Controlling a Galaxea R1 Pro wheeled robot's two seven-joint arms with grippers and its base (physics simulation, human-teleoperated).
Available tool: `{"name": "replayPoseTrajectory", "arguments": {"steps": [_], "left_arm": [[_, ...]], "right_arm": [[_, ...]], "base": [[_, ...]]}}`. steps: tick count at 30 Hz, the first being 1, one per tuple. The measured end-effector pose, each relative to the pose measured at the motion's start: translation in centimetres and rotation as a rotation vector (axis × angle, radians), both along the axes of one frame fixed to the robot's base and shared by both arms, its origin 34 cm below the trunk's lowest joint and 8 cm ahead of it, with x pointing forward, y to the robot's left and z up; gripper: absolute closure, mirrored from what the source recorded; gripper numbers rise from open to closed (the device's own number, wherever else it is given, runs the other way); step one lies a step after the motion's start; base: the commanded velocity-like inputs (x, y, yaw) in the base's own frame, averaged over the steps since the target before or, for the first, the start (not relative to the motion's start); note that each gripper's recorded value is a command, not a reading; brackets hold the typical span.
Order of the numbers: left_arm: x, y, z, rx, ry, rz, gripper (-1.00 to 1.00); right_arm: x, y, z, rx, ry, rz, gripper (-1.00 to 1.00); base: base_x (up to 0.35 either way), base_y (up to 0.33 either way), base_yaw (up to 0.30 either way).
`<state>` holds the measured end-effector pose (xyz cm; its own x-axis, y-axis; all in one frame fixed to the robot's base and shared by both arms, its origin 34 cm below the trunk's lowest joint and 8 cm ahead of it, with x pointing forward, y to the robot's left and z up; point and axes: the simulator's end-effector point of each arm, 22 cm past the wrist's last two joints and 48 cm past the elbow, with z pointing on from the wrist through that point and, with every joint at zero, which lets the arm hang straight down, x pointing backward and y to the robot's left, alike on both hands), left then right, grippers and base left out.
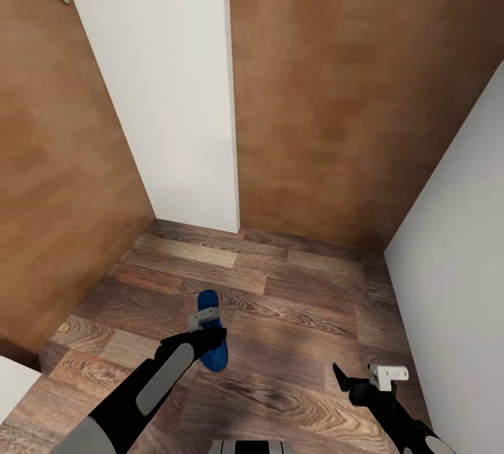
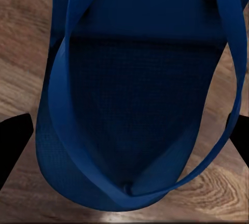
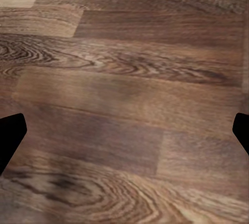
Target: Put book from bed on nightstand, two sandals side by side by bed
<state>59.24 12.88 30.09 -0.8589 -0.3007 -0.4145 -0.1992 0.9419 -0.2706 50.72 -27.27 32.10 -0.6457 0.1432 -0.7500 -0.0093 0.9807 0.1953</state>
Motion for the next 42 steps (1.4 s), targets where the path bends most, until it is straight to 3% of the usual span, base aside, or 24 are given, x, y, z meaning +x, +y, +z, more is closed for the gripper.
{"name": "replayPoseTrajectory", "arguments": {"steps": [9, 20, 30, 38, 42], "left_arm": [[-0.5, -0.4, 0.3, 0.002, 0.004, 0.002, 1.00], [-0.7, -1.8, 2.2, 0.016, -0.035, -0.053, 1.00], [-0.6, -1.1, 3.3, 0.036, -0.052, -0.050, 1.00], [-1.2, -0.1, 1.9, 0.023, -0.062, -0.040, 1.00], [-0.8, -0.4, 2.2, -0.007, -0.116, -0.050, 1.00]], "right_arm": [[0.5, 0.0, 1.5, 0.001, -0.032, 0.000, -1.00], [0.2, 0.7, 1.9, 0.013, -0.037, 0.011, -1.00], [-0.4, 0.7, 1.9, 0.016, -0.037, 0.010, -1.00], [-0.9, -0.5, 1.6, -0.006, -0.118, -0.009, -1.00], [-3.1, -2.5, -1.0, -0.034, -0.065, -0.018, -1.00]], "base": [[0.000, 0.000, 0.000], [0.000, 0.000, 0.000], [0.000, 0.000, 0.000], [0.000, 0.000, 0.000], [0.000, 0.000, 0.000]]}}
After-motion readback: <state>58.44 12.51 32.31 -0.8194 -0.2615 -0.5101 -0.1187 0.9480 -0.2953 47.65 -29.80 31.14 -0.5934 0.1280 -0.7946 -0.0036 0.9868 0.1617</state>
